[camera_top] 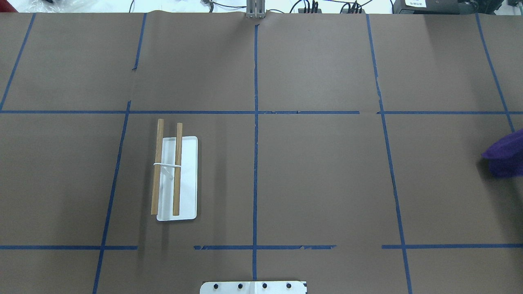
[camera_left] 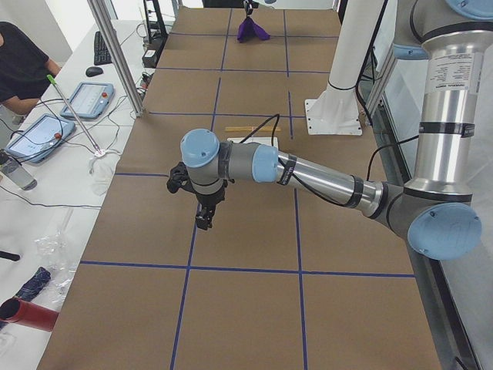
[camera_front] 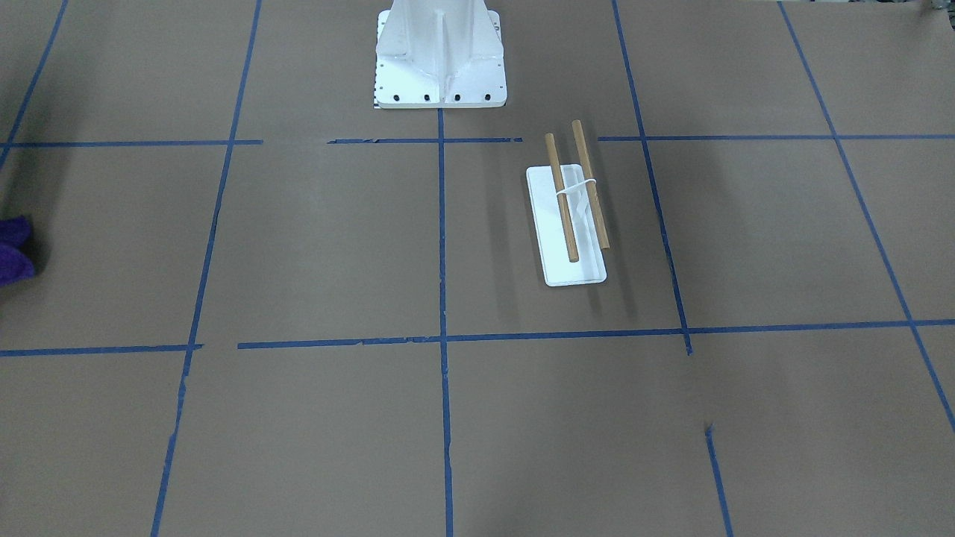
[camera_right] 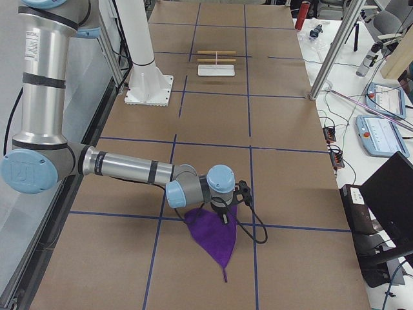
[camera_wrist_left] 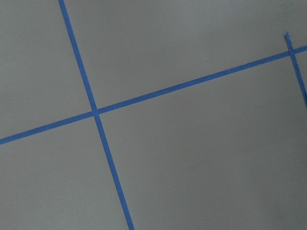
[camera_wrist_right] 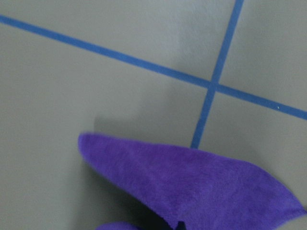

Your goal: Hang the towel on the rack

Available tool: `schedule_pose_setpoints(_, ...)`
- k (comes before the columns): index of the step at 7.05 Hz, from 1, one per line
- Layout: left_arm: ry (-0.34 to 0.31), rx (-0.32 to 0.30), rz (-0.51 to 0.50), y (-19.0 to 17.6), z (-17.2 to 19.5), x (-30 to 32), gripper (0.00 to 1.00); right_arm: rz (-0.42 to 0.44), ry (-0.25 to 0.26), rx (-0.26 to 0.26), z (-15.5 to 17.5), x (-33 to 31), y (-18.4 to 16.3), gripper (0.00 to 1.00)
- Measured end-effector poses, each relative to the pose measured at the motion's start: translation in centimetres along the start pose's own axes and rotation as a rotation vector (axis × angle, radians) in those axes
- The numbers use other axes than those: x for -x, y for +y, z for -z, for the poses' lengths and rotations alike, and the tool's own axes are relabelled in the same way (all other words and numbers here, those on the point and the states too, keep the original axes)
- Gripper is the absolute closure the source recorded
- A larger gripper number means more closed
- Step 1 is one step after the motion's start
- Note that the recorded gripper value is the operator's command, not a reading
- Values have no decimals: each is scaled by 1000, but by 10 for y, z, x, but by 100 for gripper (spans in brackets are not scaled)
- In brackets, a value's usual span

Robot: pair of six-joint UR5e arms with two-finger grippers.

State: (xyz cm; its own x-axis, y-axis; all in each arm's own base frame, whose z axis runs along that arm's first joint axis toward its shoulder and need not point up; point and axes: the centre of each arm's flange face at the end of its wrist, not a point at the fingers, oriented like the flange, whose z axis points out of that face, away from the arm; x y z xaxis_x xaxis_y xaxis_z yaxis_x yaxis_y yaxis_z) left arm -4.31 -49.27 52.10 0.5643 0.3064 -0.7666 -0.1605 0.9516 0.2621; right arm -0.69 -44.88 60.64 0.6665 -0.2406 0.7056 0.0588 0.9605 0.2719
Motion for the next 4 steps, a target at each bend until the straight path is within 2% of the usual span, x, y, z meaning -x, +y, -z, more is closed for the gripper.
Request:
schedule_pose_setpoints(1, 63, -20, 33, -8, 3, -9, 0, -53, -32, -37, 22, 55, -21, 100)
schedule_pose_setpoints(2, 95, -45, 104, -27, 15, -24, 0, -88, -75, -63, 36, 109, -45, 100)
schedule_pose_setpoints(3, 109, -67, 171, -51, 27, -46, 0, -115, -125, -80, 45, 160, -69, 100)
schedule_pose_setpoints(4, 122, -91, 184, -71, 32, -71, 0, -162, -177, -88, 53, 213, -95, 100)
